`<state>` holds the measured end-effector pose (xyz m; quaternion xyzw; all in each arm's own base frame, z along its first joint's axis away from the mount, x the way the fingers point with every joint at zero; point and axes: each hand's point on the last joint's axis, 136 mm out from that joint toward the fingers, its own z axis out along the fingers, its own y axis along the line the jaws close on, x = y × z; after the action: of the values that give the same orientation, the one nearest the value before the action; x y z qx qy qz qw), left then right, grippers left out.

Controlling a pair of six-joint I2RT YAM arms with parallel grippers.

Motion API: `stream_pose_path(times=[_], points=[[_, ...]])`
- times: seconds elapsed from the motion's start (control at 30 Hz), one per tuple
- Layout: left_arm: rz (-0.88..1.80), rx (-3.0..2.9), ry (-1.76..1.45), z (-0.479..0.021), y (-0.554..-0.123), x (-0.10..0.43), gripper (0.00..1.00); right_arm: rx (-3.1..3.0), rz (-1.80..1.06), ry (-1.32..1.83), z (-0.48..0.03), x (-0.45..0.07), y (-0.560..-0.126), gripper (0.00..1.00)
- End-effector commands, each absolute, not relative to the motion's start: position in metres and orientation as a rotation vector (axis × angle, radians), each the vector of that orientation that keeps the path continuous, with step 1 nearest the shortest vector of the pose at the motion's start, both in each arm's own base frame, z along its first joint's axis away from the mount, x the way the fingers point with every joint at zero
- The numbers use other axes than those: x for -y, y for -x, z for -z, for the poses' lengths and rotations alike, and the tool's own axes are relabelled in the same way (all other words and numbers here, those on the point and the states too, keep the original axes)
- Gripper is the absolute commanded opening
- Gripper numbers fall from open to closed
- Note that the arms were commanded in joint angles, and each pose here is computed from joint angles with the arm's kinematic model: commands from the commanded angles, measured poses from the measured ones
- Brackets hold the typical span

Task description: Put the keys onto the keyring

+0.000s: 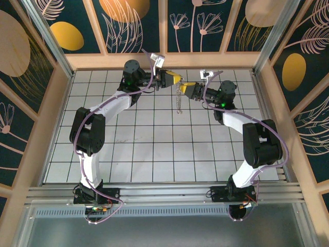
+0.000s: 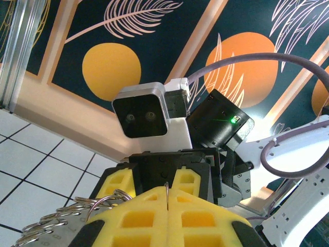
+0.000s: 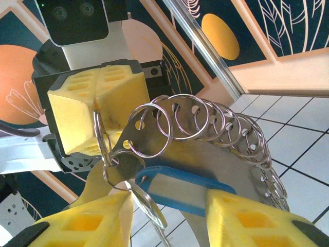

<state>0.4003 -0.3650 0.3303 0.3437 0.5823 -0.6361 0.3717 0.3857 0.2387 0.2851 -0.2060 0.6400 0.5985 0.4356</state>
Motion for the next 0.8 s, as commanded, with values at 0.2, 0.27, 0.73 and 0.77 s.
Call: stream_pose_path(times=[0.2,0.27,0.73,0.77], points=[[1.596,-1.376,-0.926,-0.365,-0.393,0.360,0.00,-1.527,-1.426,0.549,-0.307,-0.224,-0.387,0.43],[1.598,-1.376,-0.928,-0.365,-0.392,0.360,0.00,-1.523,-1.427,0.557,-0.308,-0.224,-0.387,0.44],[1.608,-1.374,-0.940,-0.366,-0.390,0.360,0.00,-1.494,-1.459,0.648,-0.311,-0.235,-0.385,0.46],[1.611,-1.375,-0.941,-0.365,-0.390,0.360,0.00,-1.492,-1.460,0.658,-0.310,-0.235,-0.384,0.46]])
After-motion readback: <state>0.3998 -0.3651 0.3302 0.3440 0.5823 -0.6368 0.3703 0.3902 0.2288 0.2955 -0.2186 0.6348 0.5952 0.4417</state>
